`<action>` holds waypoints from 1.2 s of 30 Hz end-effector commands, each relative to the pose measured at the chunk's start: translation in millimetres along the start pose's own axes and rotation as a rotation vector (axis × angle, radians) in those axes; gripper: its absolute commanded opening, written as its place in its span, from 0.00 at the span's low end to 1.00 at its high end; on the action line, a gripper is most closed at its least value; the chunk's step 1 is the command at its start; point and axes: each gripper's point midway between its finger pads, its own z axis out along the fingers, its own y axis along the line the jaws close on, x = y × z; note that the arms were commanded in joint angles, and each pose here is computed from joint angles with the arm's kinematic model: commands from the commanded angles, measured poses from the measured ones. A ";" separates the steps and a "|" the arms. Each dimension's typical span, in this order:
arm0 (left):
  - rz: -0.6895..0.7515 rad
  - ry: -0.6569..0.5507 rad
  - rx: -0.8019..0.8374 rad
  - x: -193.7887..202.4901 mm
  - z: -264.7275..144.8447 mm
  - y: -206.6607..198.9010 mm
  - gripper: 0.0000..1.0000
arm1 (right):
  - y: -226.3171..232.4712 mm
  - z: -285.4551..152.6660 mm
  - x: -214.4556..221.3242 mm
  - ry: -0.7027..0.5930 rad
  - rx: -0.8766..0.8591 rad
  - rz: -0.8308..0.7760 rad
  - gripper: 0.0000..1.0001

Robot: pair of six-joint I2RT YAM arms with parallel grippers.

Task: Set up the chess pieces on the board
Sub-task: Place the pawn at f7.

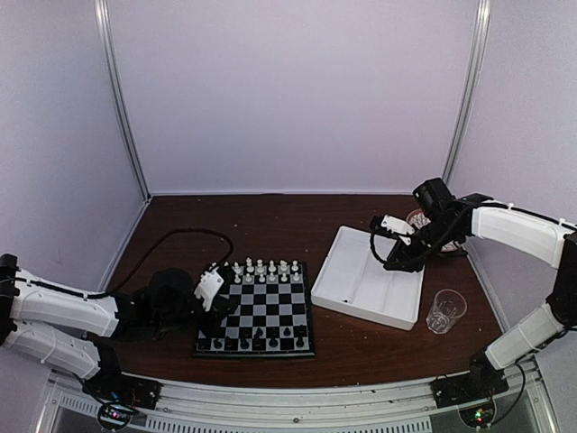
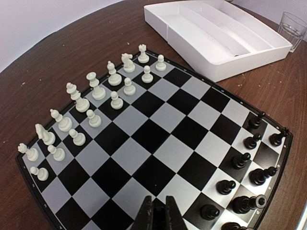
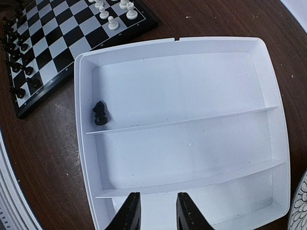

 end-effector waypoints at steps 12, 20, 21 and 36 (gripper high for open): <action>-0.019 -0.023 0.066 15.4 5.1 -11.7 0.00 | -5.0 10.4 9.9 0.046 -0.008 0.009 0.29; -0.019 -0.013 0.094 22.8 5.7 -16.3 0.00 | -5.1 12.8 11.6 0.056 -0.014 0.011 0.29; -0.020 -0.013 0.099 22.7 6.0 -17.0 0.00 | -5.1 12.6 11.6 0.056 -0.013 0.011 0.29; -0.028 0.022 0.159 32.4 9.6 -27.6 0.00 | -5.1 12.7 13.3 0.064 -0.012 0.014 0.29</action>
